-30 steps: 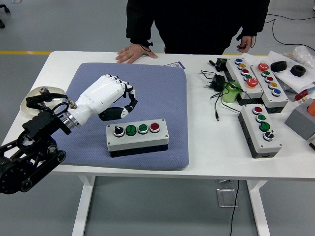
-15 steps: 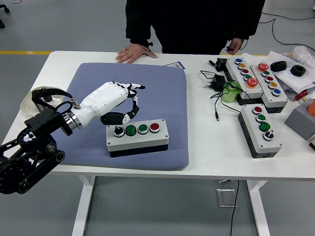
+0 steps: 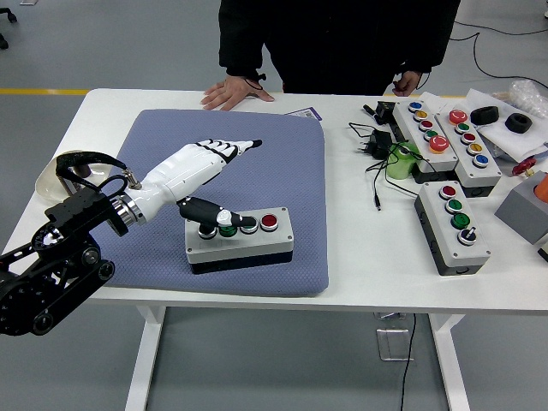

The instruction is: Pick up the button,place it on the desk,press the button,press the button

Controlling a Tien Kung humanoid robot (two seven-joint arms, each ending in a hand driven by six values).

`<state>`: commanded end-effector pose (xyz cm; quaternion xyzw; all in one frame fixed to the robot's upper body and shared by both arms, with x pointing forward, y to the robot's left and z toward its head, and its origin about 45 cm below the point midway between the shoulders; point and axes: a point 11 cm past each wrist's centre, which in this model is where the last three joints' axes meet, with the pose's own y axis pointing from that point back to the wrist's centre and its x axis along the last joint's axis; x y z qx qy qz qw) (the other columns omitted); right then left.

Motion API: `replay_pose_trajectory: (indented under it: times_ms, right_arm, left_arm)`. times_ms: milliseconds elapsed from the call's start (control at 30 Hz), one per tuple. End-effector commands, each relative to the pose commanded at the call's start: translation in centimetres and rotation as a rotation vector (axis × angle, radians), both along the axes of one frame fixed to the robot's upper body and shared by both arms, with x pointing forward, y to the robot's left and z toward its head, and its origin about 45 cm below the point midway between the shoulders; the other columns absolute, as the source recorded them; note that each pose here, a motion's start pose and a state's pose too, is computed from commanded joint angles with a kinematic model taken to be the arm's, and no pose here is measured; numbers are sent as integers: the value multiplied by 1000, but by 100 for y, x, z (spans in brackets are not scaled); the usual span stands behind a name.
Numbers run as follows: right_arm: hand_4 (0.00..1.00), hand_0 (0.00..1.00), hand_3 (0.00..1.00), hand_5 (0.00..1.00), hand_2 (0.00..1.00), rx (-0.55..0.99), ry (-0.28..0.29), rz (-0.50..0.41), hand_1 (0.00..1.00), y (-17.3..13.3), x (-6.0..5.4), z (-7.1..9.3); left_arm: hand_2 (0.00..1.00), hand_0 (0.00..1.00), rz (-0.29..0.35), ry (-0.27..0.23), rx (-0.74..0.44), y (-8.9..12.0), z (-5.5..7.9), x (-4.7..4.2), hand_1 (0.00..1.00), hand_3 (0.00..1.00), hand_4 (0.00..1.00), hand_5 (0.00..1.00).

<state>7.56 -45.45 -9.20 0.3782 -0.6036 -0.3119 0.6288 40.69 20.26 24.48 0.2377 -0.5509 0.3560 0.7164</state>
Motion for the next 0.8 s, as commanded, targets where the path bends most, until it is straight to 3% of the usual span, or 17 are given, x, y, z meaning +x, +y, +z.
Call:
replay_pose_trajectory:
  times_ms: [67,100,267,300,467,500,667,700,800]
  right_arm:
    - [182,748,581,128,709,0,1,0,696,1,-3,-1]
    - [182,747,581,129,708,0,1,1,696,1,-3,-1]
    - [182,747,581,129,708,0,2,0,696,1,-10,-2]
    - [182,747,581,129,708,0,2,1,695,0,-9,-2]
    - [182,747,581,129,708,0,1,0,695,2,-10,-3]
    - [182,747,581,129,708,1,1,0,695,3,-11,-3]
    - [182,747,582,130,708,1,0,-1,695,2,-7,-2]
    - [181,747,582,131,708,1,0,-1,695,1,-6,-2]
    - [181,747,582,131,708,1,-2,0,695,-1,1,0]
  left_arm:
    - [998,905,-2,0,12,-2,1,1,943,998,998,715]
    - [998,906,-6,0,24,-6,1,-2,948,998,998,628]
    - [998,906,-48,42,115,-33,-40,-42,948,998,998,628]
    - [998,808,-60,48,129,-38,-42,-62,886,998,925,186]
    - [998,808,-87,40,139,-63,26,-127,886,998,925,186]
    - [998,762,-91,38,136,-68,47,-136,849,998,422,2]
    - [998,762,-103,40,107,-88,179,-181,849,998,422,2]
    - [998,745,-106,47,101,-92,197,-191,821,998,2,2]
    - [998,745,-111,59,98,-102,216,-204,821,998,2,2]
